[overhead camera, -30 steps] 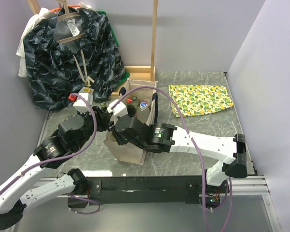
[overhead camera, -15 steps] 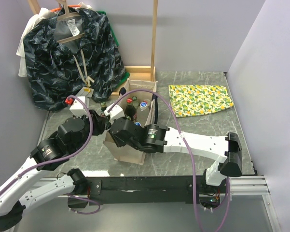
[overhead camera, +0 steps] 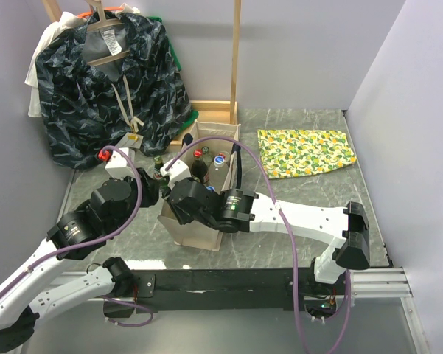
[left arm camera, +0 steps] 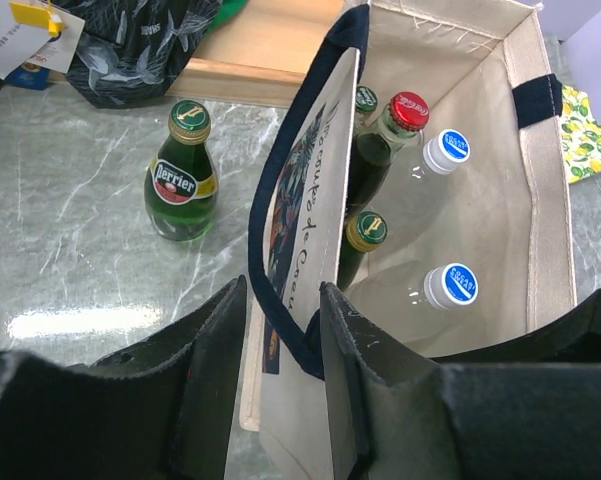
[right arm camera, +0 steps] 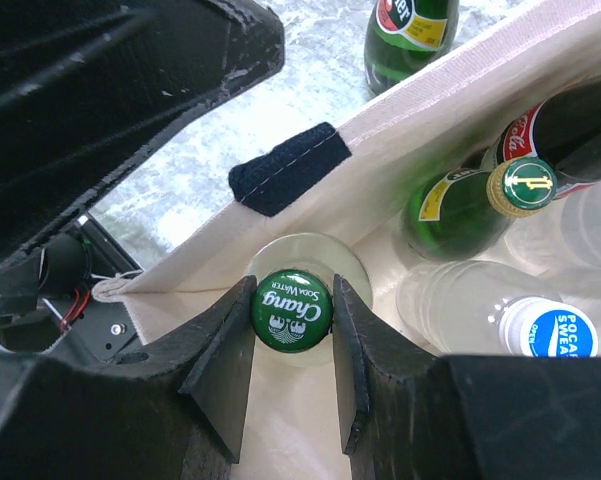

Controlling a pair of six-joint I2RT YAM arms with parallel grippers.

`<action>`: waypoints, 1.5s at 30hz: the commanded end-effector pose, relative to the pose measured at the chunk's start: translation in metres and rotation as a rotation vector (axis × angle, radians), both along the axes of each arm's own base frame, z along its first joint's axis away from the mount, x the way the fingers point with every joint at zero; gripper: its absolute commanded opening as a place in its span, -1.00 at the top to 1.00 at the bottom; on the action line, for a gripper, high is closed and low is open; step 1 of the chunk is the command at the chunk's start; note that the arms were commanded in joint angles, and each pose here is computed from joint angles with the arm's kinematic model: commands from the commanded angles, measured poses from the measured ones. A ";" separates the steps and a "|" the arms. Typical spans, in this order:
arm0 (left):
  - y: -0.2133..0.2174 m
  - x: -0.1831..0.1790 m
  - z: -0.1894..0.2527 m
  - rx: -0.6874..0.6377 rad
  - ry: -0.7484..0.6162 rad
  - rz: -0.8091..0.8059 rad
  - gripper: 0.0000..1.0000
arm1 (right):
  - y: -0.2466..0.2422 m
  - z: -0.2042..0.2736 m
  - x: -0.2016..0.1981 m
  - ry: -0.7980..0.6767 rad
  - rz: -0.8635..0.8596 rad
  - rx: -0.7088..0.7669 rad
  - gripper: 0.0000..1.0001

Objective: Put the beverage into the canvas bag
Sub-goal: Place the drink in the canvas bag.

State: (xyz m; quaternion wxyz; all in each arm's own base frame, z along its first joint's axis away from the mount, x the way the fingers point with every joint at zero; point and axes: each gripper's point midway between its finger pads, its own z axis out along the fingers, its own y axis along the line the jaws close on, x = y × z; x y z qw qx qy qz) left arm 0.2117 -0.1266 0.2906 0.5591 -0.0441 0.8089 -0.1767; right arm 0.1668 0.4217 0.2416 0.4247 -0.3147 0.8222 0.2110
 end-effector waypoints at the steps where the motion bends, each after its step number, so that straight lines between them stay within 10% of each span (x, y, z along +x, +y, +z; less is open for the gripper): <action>1: 0.003 0.002 0.009 -0.019 -0.018 0.027 0.18 | 0.027 0.031 -0.004 0.018 0.023 0.186 1.00; 45: 0.005 0.009 0.006 0.005 -0.026 0.060 -0.18 | 0.030 -0.050 0.010 0.145 -0.039 0.019 1.00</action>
